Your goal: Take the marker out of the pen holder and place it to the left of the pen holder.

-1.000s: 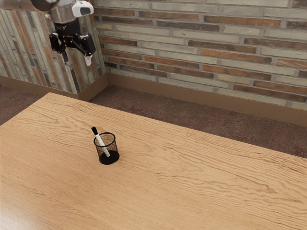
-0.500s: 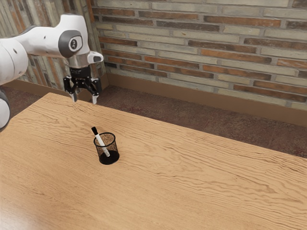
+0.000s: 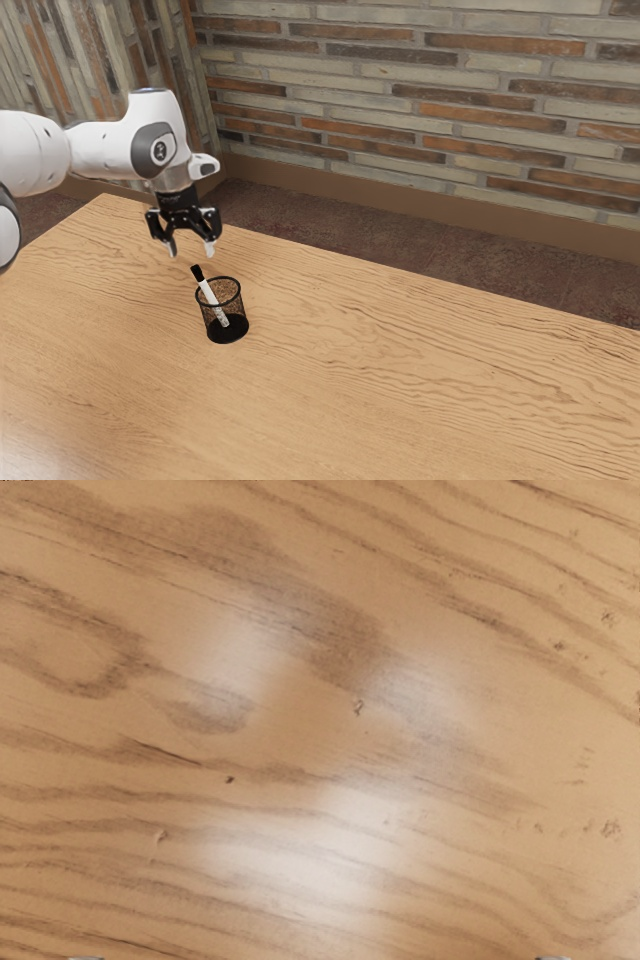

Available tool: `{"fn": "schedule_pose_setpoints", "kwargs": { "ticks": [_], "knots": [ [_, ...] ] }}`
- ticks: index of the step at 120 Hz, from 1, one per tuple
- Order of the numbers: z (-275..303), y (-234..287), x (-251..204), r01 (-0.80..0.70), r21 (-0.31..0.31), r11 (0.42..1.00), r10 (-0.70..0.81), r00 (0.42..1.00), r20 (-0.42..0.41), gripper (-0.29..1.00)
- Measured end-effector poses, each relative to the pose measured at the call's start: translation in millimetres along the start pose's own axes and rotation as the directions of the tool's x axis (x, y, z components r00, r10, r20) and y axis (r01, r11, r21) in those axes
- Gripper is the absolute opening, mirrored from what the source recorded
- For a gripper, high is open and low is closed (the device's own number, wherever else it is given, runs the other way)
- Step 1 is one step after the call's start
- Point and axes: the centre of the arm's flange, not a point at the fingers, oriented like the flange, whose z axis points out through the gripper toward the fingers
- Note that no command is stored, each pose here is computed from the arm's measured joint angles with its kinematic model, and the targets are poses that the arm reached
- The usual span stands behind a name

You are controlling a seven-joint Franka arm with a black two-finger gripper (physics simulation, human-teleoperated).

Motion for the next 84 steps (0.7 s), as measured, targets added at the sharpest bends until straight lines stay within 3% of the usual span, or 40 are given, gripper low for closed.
{"fn": "schedule_pose_setpoints", "kwargs": {
  "ticks": [20, 34, 64, 84],
  "knots": [
    [8.1, 11.1, -2.1, -0.01, -0.009, 1.0, 0.01, 1.0, -0.008, 0.55],
    [19.6, 15.9, -9.2, -0.015, -0.009, 1.0, 0.015, 0.999, 0.03, 0.52],
    [27.7, 14.9, -12.7, -0.009, -0.007, 1.0, 0.01, 0.997, 0.082, 0.25],
    [29.6, 13.5, -12.5, 0.0, -0.018, 1.0, 0.002, 0.996, 0.092, 0.15]
  ]
}}
